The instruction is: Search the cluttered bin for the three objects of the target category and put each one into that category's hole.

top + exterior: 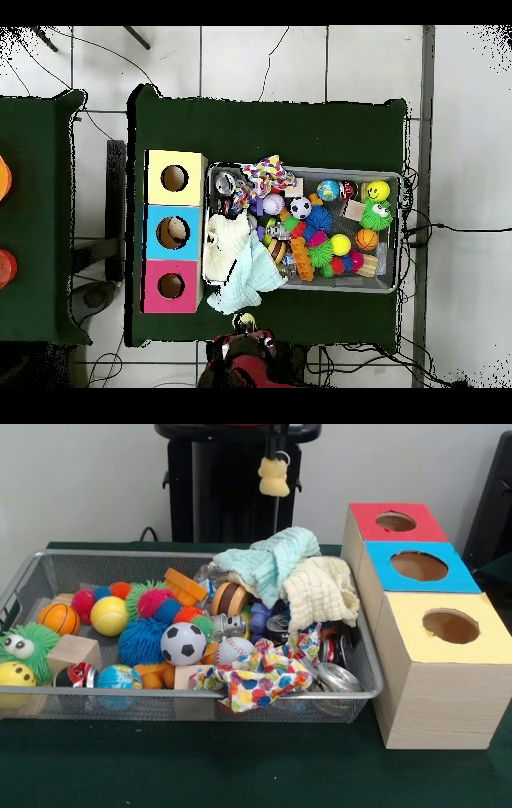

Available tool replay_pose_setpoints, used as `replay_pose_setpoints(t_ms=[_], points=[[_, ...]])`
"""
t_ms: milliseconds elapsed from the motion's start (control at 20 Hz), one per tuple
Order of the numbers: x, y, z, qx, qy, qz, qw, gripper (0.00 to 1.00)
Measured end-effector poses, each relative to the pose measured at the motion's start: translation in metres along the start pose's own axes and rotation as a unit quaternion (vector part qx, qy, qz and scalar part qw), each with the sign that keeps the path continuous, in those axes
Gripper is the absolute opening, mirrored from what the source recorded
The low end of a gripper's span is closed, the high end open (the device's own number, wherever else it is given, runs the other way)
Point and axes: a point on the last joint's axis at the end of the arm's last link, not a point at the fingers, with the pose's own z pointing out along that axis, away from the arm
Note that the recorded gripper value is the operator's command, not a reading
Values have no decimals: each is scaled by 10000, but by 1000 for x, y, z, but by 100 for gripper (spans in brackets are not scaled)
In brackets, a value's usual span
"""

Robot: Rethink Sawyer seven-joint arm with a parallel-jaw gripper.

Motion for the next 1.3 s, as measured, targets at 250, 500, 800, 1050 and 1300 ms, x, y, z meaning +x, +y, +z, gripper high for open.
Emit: replay_pose_setpoints(t_ms=[250, 500, 800, 1050, 1300], points=[[2, 25, -14, 101, -105, 233, 9996, 0], [1, 43, -26, 181, -246, 336, 9990, 0], [-2, 77, -30, 197, -322, 208, 9991, 0], [-1, 105, -30, 195, -321, 237, 9990, 0], [3, 117, -28, 206, -270, 383, 9987, 0]])
